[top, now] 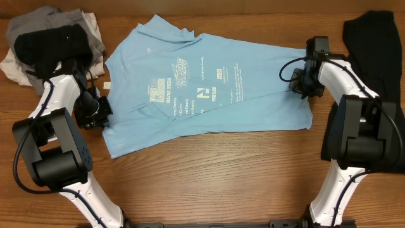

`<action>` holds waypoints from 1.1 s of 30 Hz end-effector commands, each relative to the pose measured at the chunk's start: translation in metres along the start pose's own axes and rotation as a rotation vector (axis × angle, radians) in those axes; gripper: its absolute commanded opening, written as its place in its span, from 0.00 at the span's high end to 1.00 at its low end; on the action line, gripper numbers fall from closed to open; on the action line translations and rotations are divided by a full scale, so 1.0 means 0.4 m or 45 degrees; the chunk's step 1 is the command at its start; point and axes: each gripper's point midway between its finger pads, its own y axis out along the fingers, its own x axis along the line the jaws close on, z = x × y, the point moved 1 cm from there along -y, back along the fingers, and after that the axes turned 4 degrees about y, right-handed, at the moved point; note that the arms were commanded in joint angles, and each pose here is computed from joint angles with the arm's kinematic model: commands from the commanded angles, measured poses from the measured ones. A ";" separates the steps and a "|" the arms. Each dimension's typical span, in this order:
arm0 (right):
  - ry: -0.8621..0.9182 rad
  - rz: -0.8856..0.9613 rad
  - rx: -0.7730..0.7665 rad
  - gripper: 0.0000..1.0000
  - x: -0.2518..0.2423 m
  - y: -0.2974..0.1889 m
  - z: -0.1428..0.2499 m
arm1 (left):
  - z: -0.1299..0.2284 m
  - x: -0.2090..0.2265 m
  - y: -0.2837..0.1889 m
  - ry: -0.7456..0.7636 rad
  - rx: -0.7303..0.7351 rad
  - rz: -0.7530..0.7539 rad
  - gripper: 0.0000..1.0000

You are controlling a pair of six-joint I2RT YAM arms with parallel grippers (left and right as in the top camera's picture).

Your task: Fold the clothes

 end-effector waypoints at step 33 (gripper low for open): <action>0.106 -0.012 -0.041 0.96 0.004 -0.051 -0.030 | -0.026 0.004 -0.095 -0.011 -0.021 -0.014 0.96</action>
